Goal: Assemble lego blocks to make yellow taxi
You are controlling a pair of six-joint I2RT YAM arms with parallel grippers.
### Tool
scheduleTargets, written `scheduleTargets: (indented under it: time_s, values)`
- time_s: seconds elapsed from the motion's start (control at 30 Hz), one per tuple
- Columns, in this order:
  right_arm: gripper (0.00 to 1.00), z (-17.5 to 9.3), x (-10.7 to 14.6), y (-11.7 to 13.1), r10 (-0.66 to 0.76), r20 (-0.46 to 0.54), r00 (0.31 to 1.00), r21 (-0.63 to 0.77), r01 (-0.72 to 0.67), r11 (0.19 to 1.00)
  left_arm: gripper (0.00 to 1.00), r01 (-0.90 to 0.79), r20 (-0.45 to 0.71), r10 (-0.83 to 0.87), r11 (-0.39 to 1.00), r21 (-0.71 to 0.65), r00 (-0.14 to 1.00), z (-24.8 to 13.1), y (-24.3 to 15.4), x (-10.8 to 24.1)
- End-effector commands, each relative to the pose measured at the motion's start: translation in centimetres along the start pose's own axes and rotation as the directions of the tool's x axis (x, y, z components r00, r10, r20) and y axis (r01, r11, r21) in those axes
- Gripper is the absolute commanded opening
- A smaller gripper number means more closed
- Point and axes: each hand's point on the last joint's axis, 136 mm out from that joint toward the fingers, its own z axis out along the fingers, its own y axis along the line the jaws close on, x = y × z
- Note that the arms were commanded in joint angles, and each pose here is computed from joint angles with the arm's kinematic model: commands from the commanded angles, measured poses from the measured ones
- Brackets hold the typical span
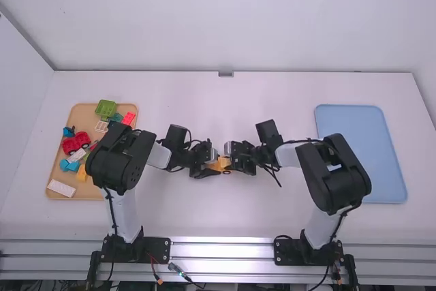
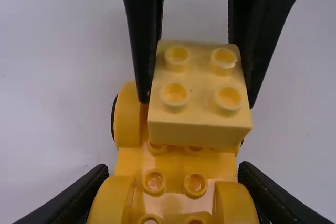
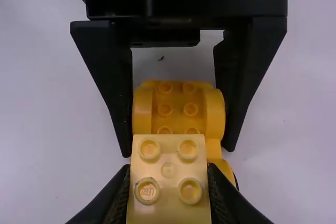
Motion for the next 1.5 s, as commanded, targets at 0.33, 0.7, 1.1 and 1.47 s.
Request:
scheduleTargets:
  time_s: [0.33,0.7,1.1,1.47]
  values:
    - [0.0,0.1,0.5,-0.7,0.005,-0.032,0.999,0.02,-0.004,1.0,0.54,0.028,0.013,-0.029,0.998,0.06,0.999,0.2,-2.1,0.7]
    - [0.0,0.1,0.3,-0.6,0.005,-0.019,1.0,0.012,-0.004,1.0,0.6,0.065,-0.002,-0.065,0.998,-0.001,0.998,0.2,-0.7,0.7]
    - [0.0,-0.2,-0.6,-1.2,0.06,0.03,0.998,0.024,-0.061,0.998,0.58,0.077,-0.01,-0.077,0.997,0.003,0.997,0.2,-0.9,0.9]
    - [0.0,-0.7,-1.2,-0.4,0.054,-0.009,0.999,-0.068,-0.054,0.996,0.57,0.077,-0.01,-0.077,0.997,0.003,0.997,0.2,-0.9,0.9]
